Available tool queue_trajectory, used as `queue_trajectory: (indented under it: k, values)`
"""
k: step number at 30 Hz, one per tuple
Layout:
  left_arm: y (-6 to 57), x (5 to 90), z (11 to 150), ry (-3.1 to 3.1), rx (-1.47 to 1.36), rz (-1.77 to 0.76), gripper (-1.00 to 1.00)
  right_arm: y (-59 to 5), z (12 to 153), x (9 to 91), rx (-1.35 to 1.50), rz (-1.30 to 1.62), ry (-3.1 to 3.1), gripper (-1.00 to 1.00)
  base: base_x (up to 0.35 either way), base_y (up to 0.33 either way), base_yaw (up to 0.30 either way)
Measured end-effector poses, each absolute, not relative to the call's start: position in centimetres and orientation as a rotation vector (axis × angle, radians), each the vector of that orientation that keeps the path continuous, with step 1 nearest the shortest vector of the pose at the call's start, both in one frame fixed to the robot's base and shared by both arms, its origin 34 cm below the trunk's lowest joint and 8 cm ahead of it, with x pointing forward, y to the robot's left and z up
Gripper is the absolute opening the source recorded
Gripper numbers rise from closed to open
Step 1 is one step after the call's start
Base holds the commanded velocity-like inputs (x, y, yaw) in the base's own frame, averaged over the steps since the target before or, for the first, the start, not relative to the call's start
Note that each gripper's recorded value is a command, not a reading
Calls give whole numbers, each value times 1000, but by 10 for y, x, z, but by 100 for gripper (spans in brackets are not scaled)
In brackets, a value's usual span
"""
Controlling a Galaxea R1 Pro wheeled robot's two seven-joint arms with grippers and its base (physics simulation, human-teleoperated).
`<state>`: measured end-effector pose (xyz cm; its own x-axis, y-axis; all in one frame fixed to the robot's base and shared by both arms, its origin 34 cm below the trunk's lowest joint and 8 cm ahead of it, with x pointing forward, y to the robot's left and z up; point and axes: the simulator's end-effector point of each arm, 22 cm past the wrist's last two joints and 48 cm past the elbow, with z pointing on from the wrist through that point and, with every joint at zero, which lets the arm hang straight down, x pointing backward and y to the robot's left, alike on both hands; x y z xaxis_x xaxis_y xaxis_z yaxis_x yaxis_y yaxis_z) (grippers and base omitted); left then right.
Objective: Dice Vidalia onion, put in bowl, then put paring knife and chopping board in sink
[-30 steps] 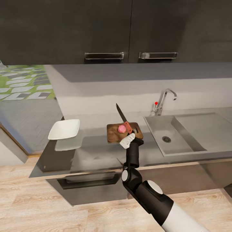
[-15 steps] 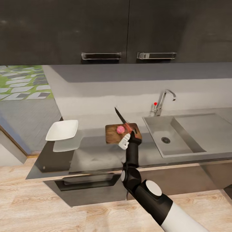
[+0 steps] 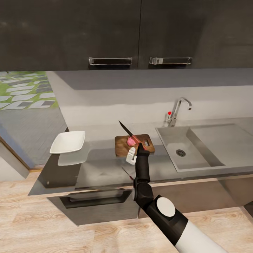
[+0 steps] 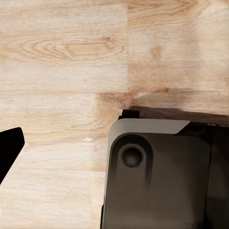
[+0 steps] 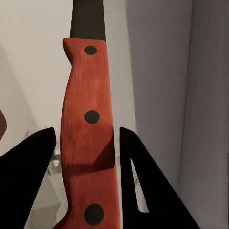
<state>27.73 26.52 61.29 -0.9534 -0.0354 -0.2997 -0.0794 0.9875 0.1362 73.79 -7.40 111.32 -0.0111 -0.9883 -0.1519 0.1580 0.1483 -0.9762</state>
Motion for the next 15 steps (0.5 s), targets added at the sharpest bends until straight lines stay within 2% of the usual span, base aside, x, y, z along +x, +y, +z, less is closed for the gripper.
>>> queue_trajectory:
  k: [5,15]
  values:
    - [265,277,613,2832,-84,211,100,-75,1116,738,-970,-1187,1171,-100,50,-67,0]
    - [267,277,613,2831,-85,214,100,-77,1111,738,-980,-1187,1177,-100,144,-155,0]
